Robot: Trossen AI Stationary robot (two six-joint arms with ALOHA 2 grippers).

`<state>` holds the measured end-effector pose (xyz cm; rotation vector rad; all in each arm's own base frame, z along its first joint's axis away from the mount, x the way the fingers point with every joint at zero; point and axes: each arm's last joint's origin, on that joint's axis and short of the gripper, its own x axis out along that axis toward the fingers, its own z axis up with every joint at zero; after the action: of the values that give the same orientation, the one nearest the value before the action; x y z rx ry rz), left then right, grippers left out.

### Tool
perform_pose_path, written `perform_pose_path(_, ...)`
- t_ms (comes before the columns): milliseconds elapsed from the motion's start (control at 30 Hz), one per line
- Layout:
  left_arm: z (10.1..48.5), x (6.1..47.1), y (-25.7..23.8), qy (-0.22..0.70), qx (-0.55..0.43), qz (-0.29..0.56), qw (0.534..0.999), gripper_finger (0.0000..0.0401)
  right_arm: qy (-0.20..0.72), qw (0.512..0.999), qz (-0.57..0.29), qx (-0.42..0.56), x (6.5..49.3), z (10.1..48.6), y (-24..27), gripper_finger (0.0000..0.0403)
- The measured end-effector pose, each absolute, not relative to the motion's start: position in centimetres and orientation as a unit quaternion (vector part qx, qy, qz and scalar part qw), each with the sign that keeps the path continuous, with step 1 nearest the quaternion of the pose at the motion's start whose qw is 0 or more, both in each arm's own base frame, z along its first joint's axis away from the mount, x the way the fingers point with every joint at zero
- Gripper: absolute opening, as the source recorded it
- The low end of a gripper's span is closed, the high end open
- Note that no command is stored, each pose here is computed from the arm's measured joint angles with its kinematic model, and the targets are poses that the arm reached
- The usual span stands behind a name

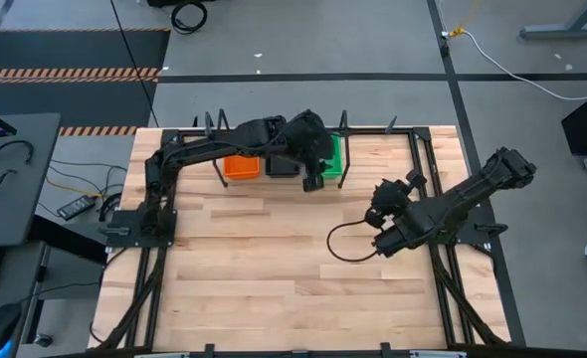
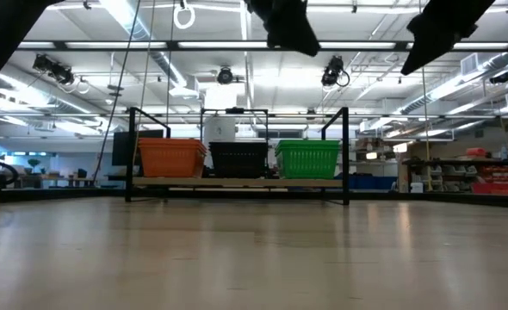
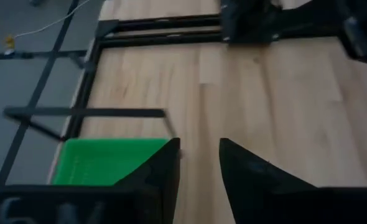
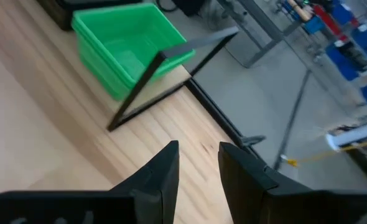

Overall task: Stack baskets on shelf by color
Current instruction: Return to Home Position

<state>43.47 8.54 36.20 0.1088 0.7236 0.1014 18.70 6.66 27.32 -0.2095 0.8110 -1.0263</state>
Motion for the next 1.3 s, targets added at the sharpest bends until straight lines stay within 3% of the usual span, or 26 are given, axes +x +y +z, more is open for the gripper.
perform_pose_path(267, 32.3, 43.8, 3.9, 0.354, 0.060, 0.029, 0.933, 0.0093, 0.352, 0.827, -0.434, -0.063, 18.0, 27.9, 8.1, 0.0095)
perform_pose_path(400, 29.6, 40.9, 2.2, 0.312, 0.060, 0.048, 0.947, 0.0053, 0.370, 0.834, -0.406, -0.048, 18.4, 27.7, 8.7, 0.0088)
perform_pose_path(533, 27.6, 35.5, 1.5, 0.234, 0.030, 0.059, 0.970, 0.0009, 0.366, 0.855, -0.365, -0.042, 19.7, 27.7, 9.3, 0.0072)
perform_pose_path(767, 26.8, 25.9, 1.4, 0.085, -0.030, 0.060, 0.994, 0.0004, 0.312, 0.896, -0.311, -0.044, 23.8, 28.7, 8.4, 0.0006)
perform_pose_path(1033, 26.0, 19.7, 0.2, 0.046, -0.040, 0.033, 0.998, 0.0003, 0.307, 0.910, -0.264, -0.086, 25.8, 29.6, 6.7, 0.0004)
perform_pose_path(1300, 25.5, 16.5, 0.3, 0.022, -0.030, 0.041, 0.998, 0.0002, 0.300, 0.925, -0.222, -0.065, 23.2, 30.9, 4.1, 0.0002)
